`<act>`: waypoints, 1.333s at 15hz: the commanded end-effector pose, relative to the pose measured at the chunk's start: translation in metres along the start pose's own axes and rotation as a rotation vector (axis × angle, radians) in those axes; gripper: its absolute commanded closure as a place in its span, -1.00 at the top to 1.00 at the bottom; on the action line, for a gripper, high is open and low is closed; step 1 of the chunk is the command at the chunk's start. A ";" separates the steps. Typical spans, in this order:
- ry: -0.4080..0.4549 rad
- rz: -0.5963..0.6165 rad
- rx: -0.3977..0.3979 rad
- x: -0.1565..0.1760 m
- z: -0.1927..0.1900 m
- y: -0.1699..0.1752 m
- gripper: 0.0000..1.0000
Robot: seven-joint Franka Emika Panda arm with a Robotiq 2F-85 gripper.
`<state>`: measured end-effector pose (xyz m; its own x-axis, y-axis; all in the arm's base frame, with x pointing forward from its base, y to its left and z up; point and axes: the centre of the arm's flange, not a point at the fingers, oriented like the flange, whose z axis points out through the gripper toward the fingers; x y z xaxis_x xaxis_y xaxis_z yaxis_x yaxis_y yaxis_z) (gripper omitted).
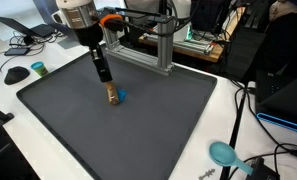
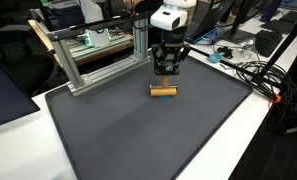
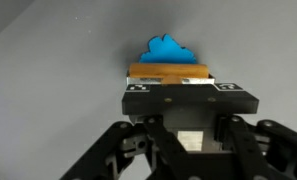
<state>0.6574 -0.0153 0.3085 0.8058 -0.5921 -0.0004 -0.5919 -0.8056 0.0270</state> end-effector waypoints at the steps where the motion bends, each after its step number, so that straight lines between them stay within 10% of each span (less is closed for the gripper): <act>1: -0.094 -0.011 0.011 -0.005 0.032 -0.006 -0.56; 20: -0.139 -0.020 0.022 -0.009 0.041 -0.006 -0.56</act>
<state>0.6552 -0.0161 0.3077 0.8098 -0.5849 -0.0461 -0.5850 -0.8110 0.0124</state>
